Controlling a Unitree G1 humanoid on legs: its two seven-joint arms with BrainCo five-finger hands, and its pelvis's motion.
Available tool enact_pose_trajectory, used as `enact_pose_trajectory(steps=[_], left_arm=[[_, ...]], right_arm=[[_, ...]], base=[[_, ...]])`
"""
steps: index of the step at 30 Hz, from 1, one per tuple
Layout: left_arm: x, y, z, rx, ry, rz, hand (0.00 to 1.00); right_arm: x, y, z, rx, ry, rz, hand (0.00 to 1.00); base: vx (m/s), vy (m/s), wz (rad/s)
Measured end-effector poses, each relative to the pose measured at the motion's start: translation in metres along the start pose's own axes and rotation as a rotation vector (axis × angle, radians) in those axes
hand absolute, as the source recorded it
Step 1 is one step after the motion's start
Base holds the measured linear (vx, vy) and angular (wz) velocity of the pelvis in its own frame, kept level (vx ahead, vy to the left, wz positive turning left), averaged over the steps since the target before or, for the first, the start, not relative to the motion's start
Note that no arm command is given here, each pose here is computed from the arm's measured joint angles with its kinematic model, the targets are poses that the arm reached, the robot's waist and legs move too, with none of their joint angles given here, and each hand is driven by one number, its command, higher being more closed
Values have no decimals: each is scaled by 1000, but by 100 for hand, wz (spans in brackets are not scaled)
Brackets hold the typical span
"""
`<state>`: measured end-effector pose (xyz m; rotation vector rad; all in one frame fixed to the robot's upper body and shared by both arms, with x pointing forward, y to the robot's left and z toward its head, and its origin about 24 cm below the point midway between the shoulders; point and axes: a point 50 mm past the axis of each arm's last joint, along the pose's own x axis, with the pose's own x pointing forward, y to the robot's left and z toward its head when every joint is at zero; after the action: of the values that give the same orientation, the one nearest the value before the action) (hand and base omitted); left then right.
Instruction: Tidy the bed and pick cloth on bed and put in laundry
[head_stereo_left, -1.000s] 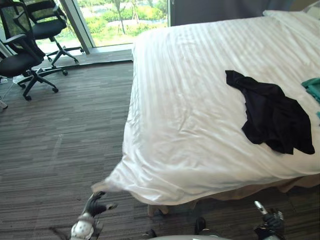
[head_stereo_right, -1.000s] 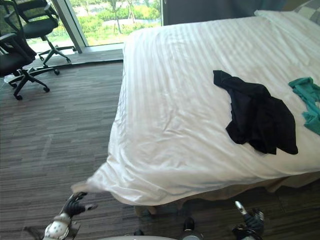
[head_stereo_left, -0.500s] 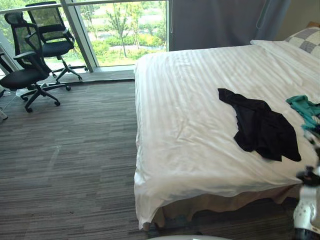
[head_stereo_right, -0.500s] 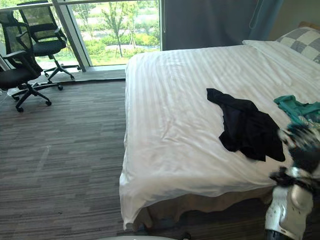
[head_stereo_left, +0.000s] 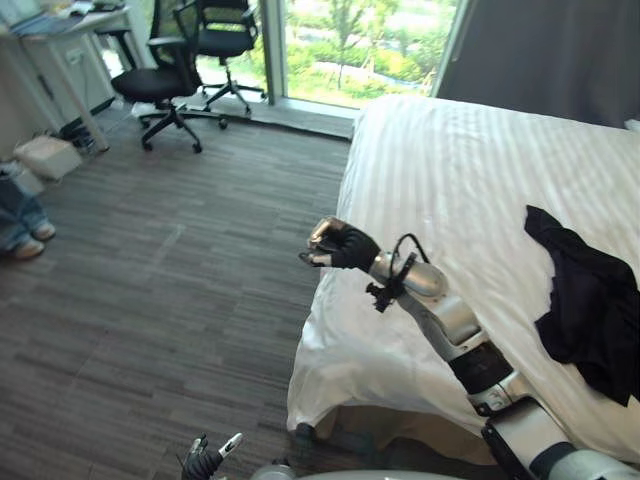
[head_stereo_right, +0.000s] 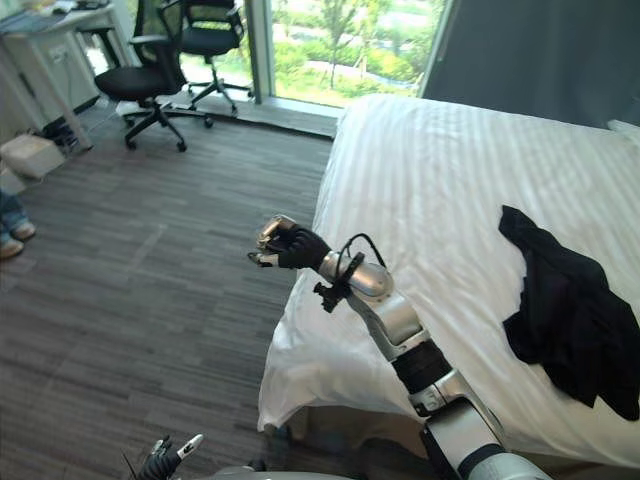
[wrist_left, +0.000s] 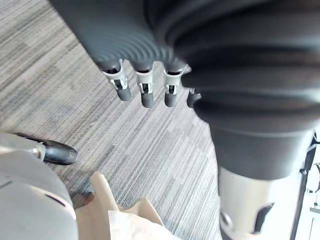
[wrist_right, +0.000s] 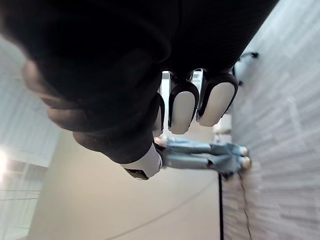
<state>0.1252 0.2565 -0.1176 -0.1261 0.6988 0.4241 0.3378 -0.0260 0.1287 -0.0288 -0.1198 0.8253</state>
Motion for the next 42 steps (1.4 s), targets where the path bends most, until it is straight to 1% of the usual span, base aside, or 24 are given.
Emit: enact_pose_trajectory(steps=[4, 6, 9, 12, 15, 18, 20, 21, 22, 23, 24, 26, 27, 28, 30, 31, 33, 35, 36, 38, 39, 40, 41, 42], left_arm=[[8, -14, 19, -8, -64, -53, 0], [11, -28, 25, -15, -75, -106, 0], [17, -46, 33, -40, -83, -167, 0], [21, -72, 39, -24, -88, -243, 0], [21, -80, 42, -16, -101, -267, 0], [20, -84, 43, -13, -106, -273, 0], [21, -81, 43, -25, -101, -250, 0], [21, -80, 42, -24, -97, -243, 0], [20, -78, 39, -18, -84, -240, 0], [20, -77, 36, -14, -70, -234, 0], [19, -76, 34, -8, -63, -229, 0], [16, -66, 22, 42, -31, -192, 0], [15, -62, 19, 51, -24, -176, 0], [14, -55, 14, 75, -12, -150, 0], [10, -43, 1, 111, 29, -113, 0], [8, -36, -8, 126, 60, -99, 0], [6, -30, -17, 180, 102, -103, 0], [6, -30, -17, 193, 105, -111, 0], [7, -31, -16, 192, 98, -125, 0], [8, -32, -13, 192, 90, -151, 0], [9, -35, -10, 189, 80, -168, 0], [10, -36, -8, 187, 74, -179, 0], [13, -41, -2, 173, 58, -195, 0], [15, -44, 1, 165, 50, -204, 0]], right_arm=[[3, -32, -3, 19, 45, -136, 100], [-11, -60, -24, 46, 136, -257, 100], [-31, -79, -48, 50, 254, -391, 100], [-35, -69, -68, 87, 293, -397, 100], [-47, -63, -89, 89, 358, -400, 100], [-87, -43, -136, 226, 421, -442, 100], [-125, -15, -159, 263, 416, -373, 100], [-133, -7, -161, 259, 409, -342, 100], [-143, 11, -162, 265, 382, -276, 100], [-145, 31, -159, 268, 348, -192, 100], [-142, 40, -155, 270, 322, -143, 100], [-115, 74, -120, 247, 129, 73, 100], [-107, 81, -105, 248, 42, 109, 100], [-92, 92, -69, 282, -161, 159, 100], [-77, 104, -10, 324, -464, 234, 100], [-71, 107, 27, 300, -635, 283, 100], [-61, 97, 80, 190, -839, 305, 100], [-48, 77, 104, 103, -862, 231, 100], [-36, 53, 120, 73, -847, 119, 100], [-20, 15, 131, 72, -775, -64, 100], [-16, -6, 131, 72, -721, -172, 100], [-15, -16, 128, 67, -691, -229, 100], [-18, -35, 117, 55, -630, -336, 100], [-20, -45, 109, 54, -591, -389, 100]], base=[[-163, 39, 18], [-56, 30, -14], [11, -2, -17], [48, -4, -23], [52, 14, 2], [72, 32, 8], [74, 34, -12], [64, 29, -20], [52, 19, -31], [53, 10, -33], [49, -9, -41], [45, -39, -42], [38, -47, -31], [46, -46, -21], [77, -50, -31], [101, -39, -26], [59, -4, -11], [7, 6, -2], [0, 0, 0], [-47, 33, 0], [-48, 41, -3], [-17, 39, -7], [-5, 30, -8], [8, 32, -14]])
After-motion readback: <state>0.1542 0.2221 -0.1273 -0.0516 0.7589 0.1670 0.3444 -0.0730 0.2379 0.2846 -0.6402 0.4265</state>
